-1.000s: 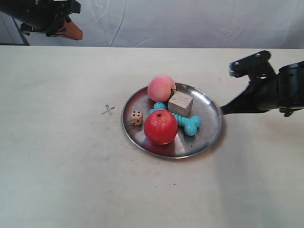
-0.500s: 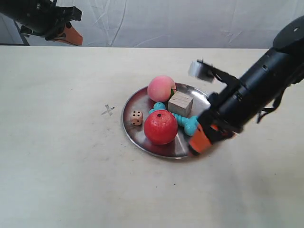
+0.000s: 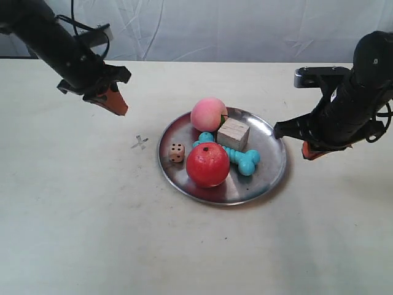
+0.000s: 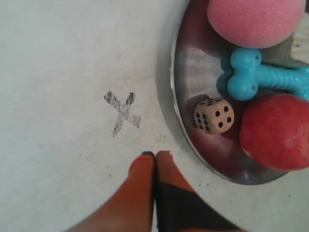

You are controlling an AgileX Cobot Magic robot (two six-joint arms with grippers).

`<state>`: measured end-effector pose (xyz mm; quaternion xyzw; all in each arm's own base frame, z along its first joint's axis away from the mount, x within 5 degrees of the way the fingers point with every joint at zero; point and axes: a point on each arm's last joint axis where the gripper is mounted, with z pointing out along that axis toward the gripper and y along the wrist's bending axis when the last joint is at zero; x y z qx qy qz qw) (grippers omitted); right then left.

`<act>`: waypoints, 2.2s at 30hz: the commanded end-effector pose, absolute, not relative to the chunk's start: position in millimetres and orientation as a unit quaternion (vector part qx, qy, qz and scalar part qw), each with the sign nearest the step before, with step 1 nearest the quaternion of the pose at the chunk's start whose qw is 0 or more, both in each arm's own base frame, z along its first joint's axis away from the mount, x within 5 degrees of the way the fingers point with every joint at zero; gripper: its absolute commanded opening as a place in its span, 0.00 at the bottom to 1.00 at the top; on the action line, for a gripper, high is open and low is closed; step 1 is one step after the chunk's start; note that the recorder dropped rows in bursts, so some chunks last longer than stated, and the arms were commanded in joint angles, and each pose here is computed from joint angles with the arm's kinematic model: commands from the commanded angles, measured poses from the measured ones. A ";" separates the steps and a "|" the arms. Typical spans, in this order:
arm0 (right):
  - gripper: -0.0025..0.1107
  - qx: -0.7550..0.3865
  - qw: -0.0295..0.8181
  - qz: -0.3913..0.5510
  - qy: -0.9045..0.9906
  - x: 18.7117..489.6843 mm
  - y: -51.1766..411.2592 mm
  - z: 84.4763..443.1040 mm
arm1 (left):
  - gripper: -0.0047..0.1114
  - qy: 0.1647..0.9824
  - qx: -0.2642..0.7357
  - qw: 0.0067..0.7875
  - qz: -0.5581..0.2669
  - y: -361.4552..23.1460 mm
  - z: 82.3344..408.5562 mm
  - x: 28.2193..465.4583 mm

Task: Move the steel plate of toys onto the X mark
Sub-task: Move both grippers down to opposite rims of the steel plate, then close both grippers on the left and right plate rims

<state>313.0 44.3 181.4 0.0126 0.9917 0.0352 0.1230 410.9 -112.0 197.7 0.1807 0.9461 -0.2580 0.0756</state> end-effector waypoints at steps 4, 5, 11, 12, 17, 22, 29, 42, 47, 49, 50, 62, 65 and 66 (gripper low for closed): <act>0.57 0.056 0.129 0.071 0.988 308.5 48.4 174.6 | 0.24 0.944 0.193 0.074 -0.259 -137.4 173.5 414.4; 0.61 0.061 0.133 0.074 0.987 306.8 48.5 171.1 | 0.30 0.944 0.193 0.076 -0.257 -139.5 170.4 415.2; 0.61 0.087 0.164 0.089 0.979 306.4 49.2 163.0 | 0.55 0.949 0.158 0.069 -0.263 -142.7 152.9 420.0; 0.61 0.090 0.169 0.090 0.977 307.7 48.6 162.8 | 0.55 0.950 0.151 0.066 -0.266 -143.2 152.0 420.1; 0.61 0.108 0.157 0.094 0.977 312.7 48.6 147.2 | 0.55 0.945 0.124 0.076 -0.291 -147.4 152.1 423.1; 0.61 0.161 0.124 0.117 0.972 325.2 24.0 132.7 | 0.55 0.943 0.118 0.091 -0.296 -155.0 153.1 424.3; 0.61 0.145 0.107 0.197 0.964 349.2 5.1 138.5 | 0.55 0.944 0.124 0.100 -0.290 -166.9 148.4 423.5; 0.61 0.145 0.059 0.221 0.963 362.4 9.5 108.2 | 0.55 0.951 0.132 0.044 -0.274 -175.3 115.4 416.4; 0.61 0.151 0.051 0.239 0.958 364.1 12.5 96.3 | 0.55 0.951 0.130 0.037 -0.278 -180.2 108.4 415.0; 0.61 0.150 0.045 0.247 0.956 363.9 13.9 91.5 | 0.55 0.951 0.133 0.032 -0.277 -182.9 104.7 413.6; 0.61 0.149 0.043 0.250 0.956 363.9 14.4 90.0 | 0.55 0.951 0.135 0.030 -0.277 -184.9 103.5 412.7; 0.51 0.141 0.012 0.260 0.955 362.3 48.7 56.4 | 0.54 0.946 0.153 0.000 -0.286 -211.8 88.2 398.6; 0.51 0.139 0.017 0.260 0.955 362.6 64.0 53.6 | 0.48 0.943 0.161 -0.025 -0.290 -212.8 87.4 393.4; 0.47 0.141 0.018 0.262 0.955 362.9 66.6 53.8 | 0.40 0.942 0.163 -0.035 -0.292 -212.7 86.3 391.7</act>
